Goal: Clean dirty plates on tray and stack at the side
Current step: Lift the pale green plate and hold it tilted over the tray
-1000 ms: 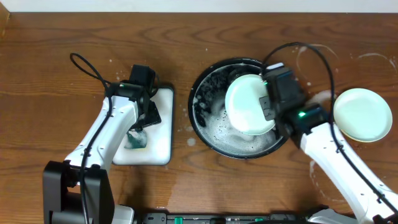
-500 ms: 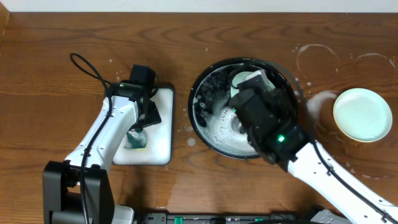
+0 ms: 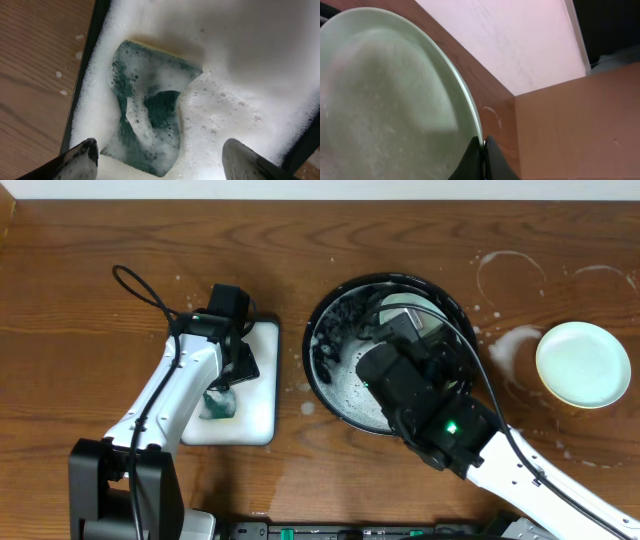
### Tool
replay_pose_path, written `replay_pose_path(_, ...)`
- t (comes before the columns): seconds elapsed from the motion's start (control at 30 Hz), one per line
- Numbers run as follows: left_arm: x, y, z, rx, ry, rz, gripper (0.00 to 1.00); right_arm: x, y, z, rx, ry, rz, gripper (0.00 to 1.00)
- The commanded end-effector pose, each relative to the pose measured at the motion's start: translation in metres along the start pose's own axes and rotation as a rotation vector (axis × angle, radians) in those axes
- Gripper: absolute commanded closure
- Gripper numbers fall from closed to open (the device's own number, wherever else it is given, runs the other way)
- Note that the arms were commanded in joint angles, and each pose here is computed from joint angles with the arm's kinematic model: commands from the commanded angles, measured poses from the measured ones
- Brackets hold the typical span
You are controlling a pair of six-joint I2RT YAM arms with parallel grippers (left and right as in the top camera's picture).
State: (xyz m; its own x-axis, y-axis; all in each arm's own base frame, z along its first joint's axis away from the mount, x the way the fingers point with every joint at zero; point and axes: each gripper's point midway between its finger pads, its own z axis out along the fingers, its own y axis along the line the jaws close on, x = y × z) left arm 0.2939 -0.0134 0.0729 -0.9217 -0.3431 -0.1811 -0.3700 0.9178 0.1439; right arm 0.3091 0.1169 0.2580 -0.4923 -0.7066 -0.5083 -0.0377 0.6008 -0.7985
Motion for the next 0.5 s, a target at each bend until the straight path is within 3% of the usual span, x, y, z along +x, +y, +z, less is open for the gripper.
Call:
replay_pose_path(0.0, -0.002, 0.002, -0.003, 0.000, -0.010, 0.000, 0.19, -0.003, -0.010, -0.005, 0.042, -0.014, 0.008, 0.99)
replay_pose_path(0.47, -0.002, 0.002, -0.003, 0.000, -0.010, 0.000, 0.18, -0.014, -0.008, -0.010, 0.039, -0.048, -0.099, 0.99)
